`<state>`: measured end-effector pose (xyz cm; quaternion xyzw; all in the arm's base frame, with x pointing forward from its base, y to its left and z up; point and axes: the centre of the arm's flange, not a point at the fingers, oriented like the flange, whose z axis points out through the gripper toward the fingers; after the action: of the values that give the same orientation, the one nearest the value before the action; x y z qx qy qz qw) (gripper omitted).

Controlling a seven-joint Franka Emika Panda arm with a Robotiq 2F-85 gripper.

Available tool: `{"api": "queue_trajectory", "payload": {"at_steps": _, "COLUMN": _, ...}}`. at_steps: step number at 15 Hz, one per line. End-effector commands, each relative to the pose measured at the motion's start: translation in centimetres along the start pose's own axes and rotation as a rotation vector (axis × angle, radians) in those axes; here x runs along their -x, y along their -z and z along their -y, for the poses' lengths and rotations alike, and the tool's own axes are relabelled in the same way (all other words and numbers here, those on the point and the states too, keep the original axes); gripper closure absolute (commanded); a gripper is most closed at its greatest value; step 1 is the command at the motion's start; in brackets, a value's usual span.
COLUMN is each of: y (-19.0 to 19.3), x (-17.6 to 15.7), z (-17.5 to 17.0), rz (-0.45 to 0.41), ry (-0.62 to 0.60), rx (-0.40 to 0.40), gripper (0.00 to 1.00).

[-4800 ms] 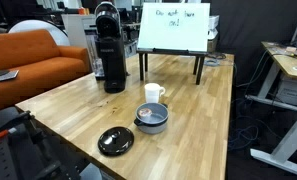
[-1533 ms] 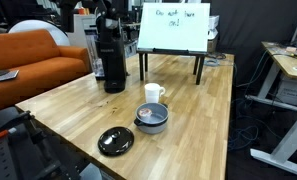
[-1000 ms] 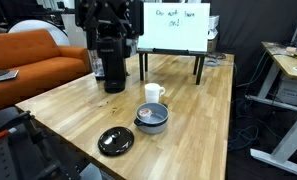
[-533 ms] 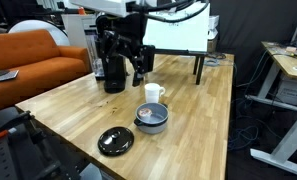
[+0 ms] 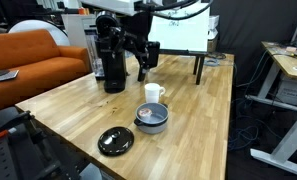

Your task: Put the black lid on top of the grey pot

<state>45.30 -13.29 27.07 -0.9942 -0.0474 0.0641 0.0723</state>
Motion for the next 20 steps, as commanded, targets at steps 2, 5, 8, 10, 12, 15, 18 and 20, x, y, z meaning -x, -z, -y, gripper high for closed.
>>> {"api": "queue_trajectory", "payload": {"at_steps": 2, "y": -0.5, "x": -0.2, "z": -0.3, "rz": -0.016, "ry": -0.021, "rx": -0.011, "gripper": 0.0}}
{"api": "queue_trajectory", "payload": {"at_steps": 5, "y": -2.7, "x": -0.8, "z": -1.1, "rz": -0.01, "ry": -0.041, "rx": -0.057, "gripper": 0.0}}
{"api": "queue_trajectory", "payload": {"at_steps": 8, "y": -6.7, "x": -0.8, "z": -2.2, "rz": 0.018, "ry": -0.09, "rx": -0.134, "gripper": 0.0}}
{"api": "queue_trajectory", "payload": {"at_steps": 10, "y": -9.7, "x": -0.6, "z": -3.2, "rz": 0.058, "ry": -0.114, "rx": -0.142, "gripper": 0.0}}
{"api": "queue_trajectory", "payload": {"at_steps": 12, "y": -12.3, "x": -0.5, "z": -4.2, "rz": 0.095, "ry": -0.126, "rx": -0.115, "gripper": 0.0}}
{"api": "queue_trajectory", "payload": {"at_steps": 15, "y": -14.4, "x": -1.1, "z": -5.5, "rz": 0.129, "ry": -0.132, "rx": -0.062, "gripper": 0.0}}
{"api": "queue_trajectory", "payload": {"at_steps": 18, "y": -14.8, "x": -0.9, "z": -5.3, "rz": 0.137, "ry": -0.125, "rx": -0.059, "gripper": 0.0}}
{"api": "queue_trajectory", "payload": {"at_steps": 20, "y": -14.8, "x": -1.2, "z": -5.4, "rz": 0.134, "ry": -0.122, "rx": -0.056, "gripper": 0.0}}
